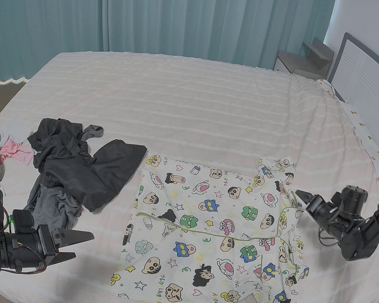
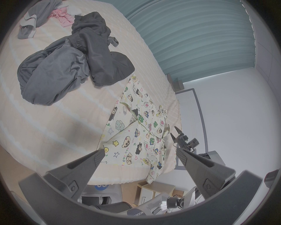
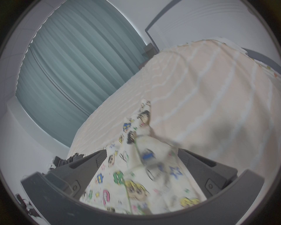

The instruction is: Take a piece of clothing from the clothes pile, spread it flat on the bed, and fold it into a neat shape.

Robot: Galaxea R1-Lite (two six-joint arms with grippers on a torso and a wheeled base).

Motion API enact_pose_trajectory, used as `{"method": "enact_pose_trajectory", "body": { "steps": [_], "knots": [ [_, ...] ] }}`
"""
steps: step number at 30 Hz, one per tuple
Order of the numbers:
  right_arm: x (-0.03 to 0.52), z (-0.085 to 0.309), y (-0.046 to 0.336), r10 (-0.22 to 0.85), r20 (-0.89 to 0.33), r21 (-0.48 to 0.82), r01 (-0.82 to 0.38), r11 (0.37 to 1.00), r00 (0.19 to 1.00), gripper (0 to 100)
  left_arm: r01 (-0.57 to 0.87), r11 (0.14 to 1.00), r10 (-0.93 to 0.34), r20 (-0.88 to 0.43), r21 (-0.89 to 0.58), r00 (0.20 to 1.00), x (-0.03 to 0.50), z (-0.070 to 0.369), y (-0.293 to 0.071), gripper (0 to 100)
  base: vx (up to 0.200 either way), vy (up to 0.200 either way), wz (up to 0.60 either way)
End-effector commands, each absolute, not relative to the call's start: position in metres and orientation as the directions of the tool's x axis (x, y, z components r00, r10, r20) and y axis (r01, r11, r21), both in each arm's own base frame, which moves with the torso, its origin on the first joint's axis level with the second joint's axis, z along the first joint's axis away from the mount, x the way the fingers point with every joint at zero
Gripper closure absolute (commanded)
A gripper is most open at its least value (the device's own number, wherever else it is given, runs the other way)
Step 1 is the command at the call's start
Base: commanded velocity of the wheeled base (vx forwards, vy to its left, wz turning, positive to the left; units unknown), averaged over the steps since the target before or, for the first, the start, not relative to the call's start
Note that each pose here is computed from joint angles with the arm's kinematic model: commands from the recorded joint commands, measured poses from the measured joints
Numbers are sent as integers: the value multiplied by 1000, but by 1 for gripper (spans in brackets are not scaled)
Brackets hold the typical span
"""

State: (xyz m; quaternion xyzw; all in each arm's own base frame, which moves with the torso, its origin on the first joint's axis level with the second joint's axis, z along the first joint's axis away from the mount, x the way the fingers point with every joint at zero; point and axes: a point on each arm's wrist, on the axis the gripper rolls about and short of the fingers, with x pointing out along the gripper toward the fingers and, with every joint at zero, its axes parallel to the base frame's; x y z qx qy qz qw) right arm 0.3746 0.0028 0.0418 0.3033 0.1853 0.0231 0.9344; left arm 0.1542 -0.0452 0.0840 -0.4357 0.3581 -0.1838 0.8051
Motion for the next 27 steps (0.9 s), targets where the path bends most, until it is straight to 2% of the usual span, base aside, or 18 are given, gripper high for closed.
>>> {"method": "enact_pose_trajectory", "body": {
  "steps": [1, 3, 4, 8, 17, 22, 27],
  "knots": [
    [287, 6, -84, 175, -405, 641, 142, 754, 897, 0, -37, 555, -611, -438, -831, 660, 151, 81, -45, 0, 0, 0, 0],
    [287, 3, -85, 173, -410, 638, 145, 757, 896, 0, -37, 555, -611, -438, -831, 660, 151, 81, -45, 0, 0, 0, 0],
    [286, -17, -86, 180, -443, 613, 151, 775, 878, 0, -40, 556, -611, -440, -830, 658, 151, 80, -45, 0, 0, 0, 0],
    [290, -35, -80, 207, -449, 602, 123, 789, 869, 0, -41, 556, -610, -441, -830, 658, 151, 80, -45, 0, 0, 0, 0],
    [308, -25, -46, 308, -386, 597, -19, 802, 870, 0, -47, 556, -610, -446, -830, 655, 152, 79, -46, 0, 0, 0, 0],
    [316, -35, -30, 353, -396, 603, -50, 796, 848, 0, -53, 559, -609, -453, -828, 651, 152, 77, -46, 0, 0, 0, 0],
    [324, -41, -34, 345, -391, 615, -37, 788, 853, 0, -53, 559, -609, -453, -828, 651, 152, 77, -46, 0, 0, 0, 0]
  ]
}}
